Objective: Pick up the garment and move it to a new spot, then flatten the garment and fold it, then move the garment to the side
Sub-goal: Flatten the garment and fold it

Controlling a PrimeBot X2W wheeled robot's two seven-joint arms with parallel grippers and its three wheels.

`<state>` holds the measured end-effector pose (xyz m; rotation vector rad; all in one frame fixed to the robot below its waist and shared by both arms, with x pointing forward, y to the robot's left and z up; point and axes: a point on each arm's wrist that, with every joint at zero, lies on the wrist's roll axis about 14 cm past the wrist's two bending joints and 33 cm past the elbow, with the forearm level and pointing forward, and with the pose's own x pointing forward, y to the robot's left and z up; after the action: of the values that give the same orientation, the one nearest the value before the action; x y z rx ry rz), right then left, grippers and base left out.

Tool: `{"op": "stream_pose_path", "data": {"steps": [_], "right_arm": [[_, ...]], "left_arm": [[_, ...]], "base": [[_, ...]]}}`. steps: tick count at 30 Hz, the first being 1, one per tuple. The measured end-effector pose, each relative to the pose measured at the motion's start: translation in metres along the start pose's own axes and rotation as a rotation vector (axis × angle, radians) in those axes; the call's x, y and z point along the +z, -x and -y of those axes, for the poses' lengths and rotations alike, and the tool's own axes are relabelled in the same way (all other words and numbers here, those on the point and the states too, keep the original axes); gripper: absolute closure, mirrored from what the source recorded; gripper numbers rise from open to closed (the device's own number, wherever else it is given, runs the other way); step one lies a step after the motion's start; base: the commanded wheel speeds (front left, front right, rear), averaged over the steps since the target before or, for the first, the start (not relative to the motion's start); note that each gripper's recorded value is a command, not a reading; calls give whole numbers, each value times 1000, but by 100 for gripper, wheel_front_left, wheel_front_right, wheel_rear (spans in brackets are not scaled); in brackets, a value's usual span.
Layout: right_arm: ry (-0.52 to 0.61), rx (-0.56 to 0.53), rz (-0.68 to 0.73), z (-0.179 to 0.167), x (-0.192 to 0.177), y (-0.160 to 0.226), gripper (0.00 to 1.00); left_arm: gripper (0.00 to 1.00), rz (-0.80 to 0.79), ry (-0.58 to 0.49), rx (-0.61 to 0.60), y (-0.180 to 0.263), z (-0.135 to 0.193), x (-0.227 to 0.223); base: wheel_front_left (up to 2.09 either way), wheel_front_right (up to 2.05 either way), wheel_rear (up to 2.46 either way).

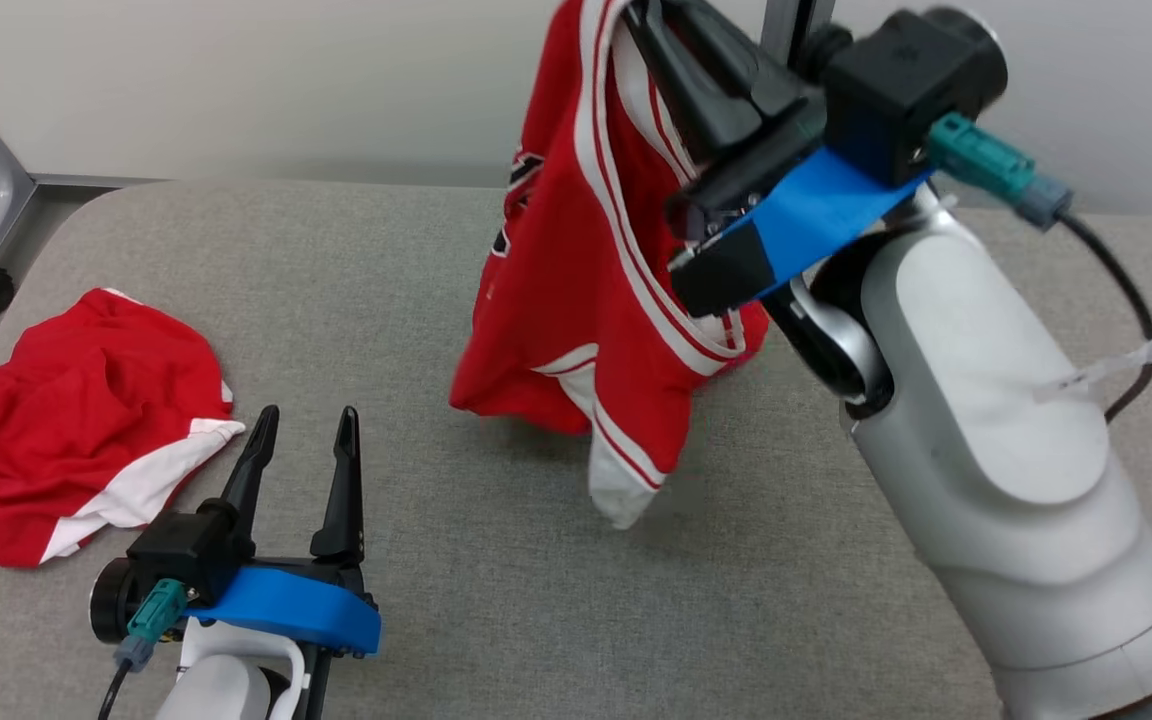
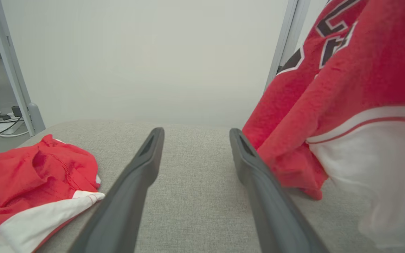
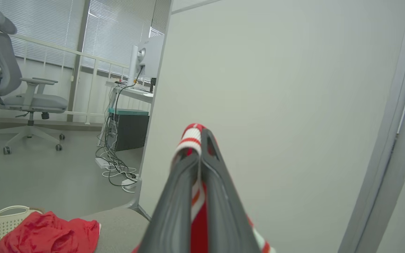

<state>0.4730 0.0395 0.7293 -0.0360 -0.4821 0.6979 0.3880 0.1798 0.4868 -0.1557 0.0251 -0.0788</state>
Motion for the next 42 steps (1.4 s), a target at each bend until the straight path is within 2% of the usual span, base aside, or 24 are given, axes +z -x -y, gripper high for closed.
{"op": "stream_pose_path", "data": {"steps": [6,8,10,13,19,21,25,31,33,38,42], "right_arm": [[-27,56,200,-4,60,-30,100],[-14,43,224,3,69,-34,100],[6,9,194,14,61,-35,100],[38,-68,92,37,29,-29,100],[45,-258,-271,97,-93,28,100],[50,-307,-359,116,-122,47,100],[90,-357,-448,143,-155,64,100],[108,-401,-513,169,-190,68,100],[84,-411,-558,169,-209,73,0],[36,-403,-707,156,-249,94,0],[13,-396,-785,145,-256,109,0]], "left_arm": [[0,-3,-1,20,0,-7,-2],[0,-5,-1,22,0,-8,-2],[0,-3,-1,24,0,-8,-2],[0,-1,1,25,-1,-8,-2],[0,-5,3,16,-5,-6,-5],[0,-15,-3,9,-8,-5,-8],[0,-18,-7,-5,-15,-2,-10],[0,-24,-13,-4,-21,-5,-12],[0,-33,-14,8,-20,-9,-15],[0,-43,-20,24,-19,-14,-18],[0,-30,-21,17,-20,-12,-14]], "base": [[0,0,0],[0,0,0],[0,0,0],[0,0,0],[0,0,0],[0,0,0],[0,0,0],[0,0,0],[0,0,0],[0,0,0],[0,0,0]]}}
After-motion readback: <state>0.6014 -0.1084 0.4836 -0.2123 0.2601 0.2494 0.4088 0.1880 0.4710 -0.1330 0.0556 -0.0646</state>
